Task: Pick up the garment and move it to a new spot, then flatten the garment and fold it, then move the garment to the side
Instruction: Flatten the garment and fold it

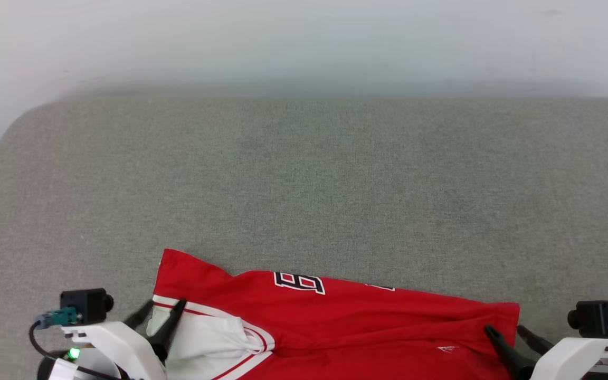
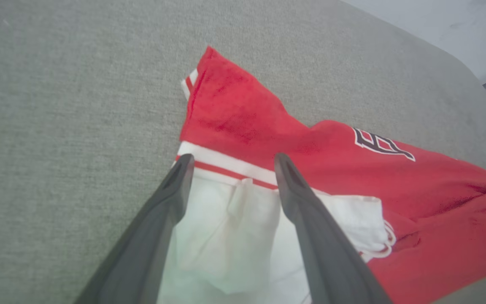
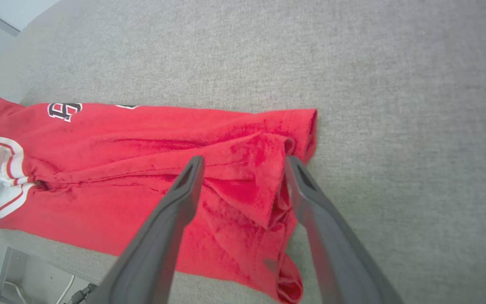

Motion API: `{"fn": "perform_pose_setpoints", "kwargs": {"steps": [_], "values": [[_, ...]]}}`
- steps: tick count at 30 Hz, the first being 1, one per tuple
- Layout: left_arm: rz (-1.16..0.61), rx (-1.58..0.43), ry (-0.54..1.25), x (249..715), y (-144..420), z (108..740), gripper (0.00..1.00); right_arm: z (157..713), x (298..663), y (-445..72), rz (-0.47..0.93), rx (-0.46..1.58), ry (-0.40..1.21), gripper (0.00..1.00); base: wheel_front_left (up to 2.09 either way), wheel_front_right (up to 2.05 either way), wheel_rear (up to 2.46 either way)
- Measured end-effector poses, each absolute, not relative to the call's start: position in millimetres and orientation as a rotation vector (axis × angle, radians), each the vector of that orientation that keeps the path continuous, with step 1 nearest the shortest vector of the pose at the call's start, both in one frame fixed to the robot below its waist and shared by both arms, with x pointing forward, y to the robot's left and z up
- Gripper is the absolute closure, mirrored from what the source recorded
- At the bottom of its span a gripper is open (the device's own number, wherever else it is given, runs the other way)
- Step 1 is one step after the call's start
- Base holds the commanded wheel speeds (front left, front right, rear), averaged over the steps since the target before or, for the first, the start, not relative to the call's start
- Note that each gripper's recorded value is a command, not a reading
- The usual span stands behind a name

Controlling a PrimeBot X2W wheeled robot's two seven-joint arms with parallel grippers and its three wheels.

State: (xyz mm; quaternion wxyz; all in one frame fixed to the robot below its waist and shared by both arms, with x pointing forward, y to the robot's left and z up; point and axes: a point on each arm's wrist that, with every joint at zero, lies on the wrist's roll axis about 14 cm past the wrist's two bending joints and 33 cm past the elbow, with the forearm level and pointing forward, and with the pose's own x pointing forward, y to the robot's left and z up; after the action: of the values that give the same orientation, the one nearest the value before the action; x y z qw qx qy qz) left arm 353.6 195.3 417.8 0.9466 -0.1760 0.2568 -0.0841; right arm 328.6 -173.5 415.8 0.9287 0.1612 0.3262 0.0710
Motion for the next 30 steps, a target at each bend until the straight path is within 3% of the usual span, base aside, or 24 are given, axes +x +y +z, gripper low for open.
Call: {"fn": "perform_pose_setpoints", "kwargs": {"steps": [6,13,20,30], "values": [[-0.152,-0.266,0.298,371.7,199.3,460.4,0.0,439.4,328.4,-188.5,0.126,0.28,0.619,0.0,0.0,0.0,0.0],[-0.124,-0.197,0.054,388.7,196.1,506.4,0.0,433.8,325.1,-213.0,0.089,0.222,0.702,0.0,0.0,0.0,0.0],[-0.08,-0.172,-0.104,391.8,198.5,544.3,0.0,417.9,326.9,-198.3,0.137,0.212,0.782,0.0,0.0,0.0,0.0],[-0.049,-0.132,-0.128,381.1,206.1,541.7,0.0,383.7,327.9,-176.8,0.185,0.238,0.901,0.0,0.0,0.0,0.0]]}}
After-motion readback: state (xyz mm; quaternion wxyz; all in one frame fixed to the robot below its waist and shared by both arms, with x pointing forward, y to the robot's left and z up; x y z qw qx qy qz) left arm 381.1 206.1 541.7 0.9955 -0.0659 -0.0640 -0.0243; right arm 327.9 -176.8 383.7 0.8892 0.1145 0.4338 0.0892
